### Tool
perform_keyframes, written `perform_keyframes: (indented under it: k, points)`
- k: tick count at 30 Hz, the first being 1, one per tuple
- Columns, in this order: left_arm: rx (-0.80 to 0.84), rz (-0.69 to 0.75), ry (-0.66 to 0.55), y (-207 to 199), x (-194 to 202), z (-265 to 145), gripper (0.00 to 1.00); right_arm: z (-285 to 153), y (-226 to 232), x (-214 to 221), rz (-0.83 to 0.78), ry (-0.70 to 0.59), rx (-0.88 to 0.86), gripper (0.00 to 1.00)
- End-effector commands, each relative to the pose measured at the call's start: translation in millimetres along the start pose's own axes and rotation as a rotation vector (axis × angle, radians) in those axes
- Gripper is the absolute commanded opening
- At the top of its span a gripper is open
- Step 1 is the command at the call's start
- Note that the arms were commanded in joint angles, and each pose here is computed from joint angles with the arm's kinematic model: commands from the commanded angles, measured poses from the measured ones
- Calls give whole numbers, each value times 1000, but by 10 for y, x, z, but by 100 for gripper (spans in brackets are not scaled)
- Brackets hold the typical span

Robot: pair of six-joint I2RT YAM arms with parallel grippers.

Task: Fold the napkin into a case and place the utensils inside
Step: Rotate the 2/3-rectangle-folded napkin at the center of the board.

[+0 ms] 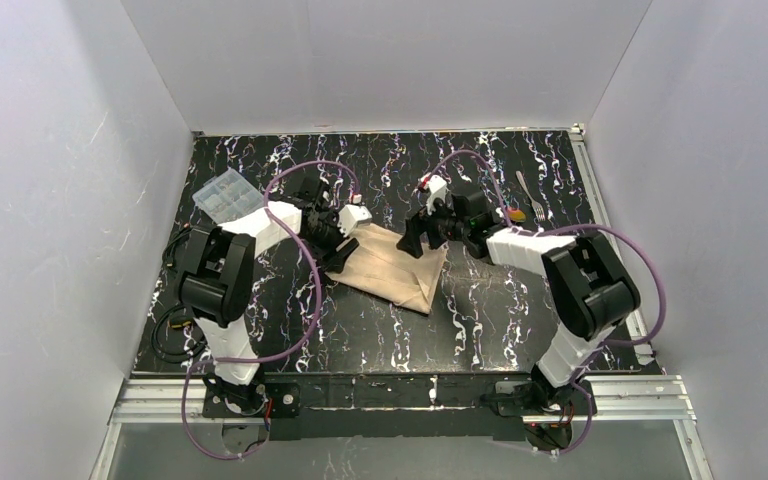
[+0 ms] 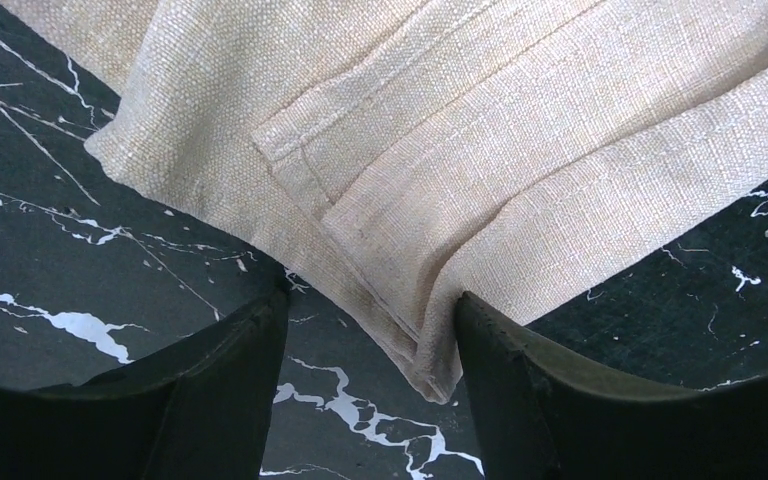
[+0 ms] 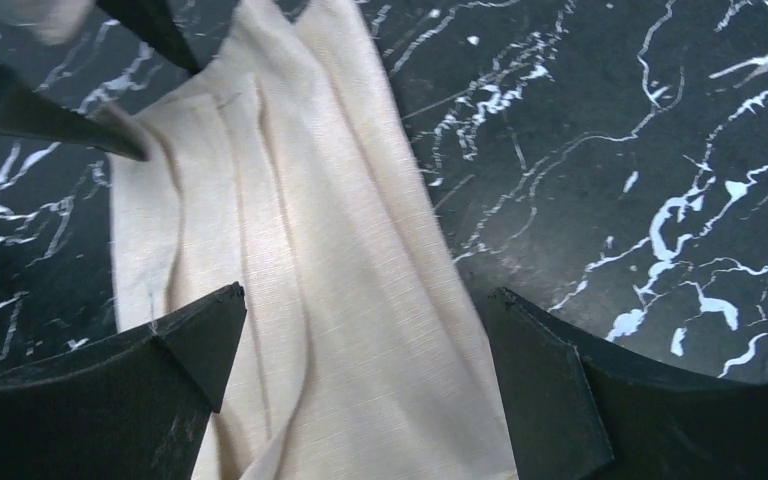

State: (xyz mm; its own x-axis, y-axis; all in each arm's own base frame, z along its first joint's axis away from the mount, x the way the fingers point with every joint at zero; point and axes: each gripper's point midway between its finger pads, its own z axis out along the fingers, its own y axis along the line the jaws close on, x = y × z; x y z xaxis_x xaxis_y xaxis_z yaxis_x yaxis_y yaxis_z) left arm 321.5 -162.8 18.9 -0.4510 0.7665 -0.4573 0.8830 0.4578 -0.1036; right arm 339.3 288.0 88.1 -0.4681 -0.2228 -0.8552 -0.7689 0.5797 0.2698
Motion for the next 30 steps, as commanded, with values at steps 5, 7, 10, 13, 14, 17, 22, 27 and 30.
perform_keyframes:
  k: [5, 7, 10, 13, 14, 17, 22, 27, 30]
  points:
    - [-24, 34, 43, 166, -95, -54, 61, -61, -312, 494, 30, 147, 140, 99]
    - [-36, 48, 39, 235, -181, -58, 61, -163, -309, 601, 64, 153, 179, 99]
    - [-44, 60, 47, 293, -252, -15, 61, -257, -226, 712, 92, 161, 183, 99]
    - [-50, 77, 67, 322, -281, 61, 61, -298, 21, 742, 91, 164, 141, 99]
    - [-52, 82, 73, 331, -290, 83, 61, -308, 130, 759, 94, 164, 119, 99]
    - [-53, 104, 78, 335, -365, 138, 61, -354, 441, 834, 118, 160, 75, 99]
    - [-59, 142, 73, 356, -550, 195, 61, -483, 908, 958, 144, 130, 29, 99]
    - [-58, 190, 48, 311, -769, 232, 62, -540, 1301, 1030, 167, 99, -26, 98]
    - [-44, 214, 26, 226, -909, 265, 62, -496, 1451, 1032, 175, 99, -59, 99]
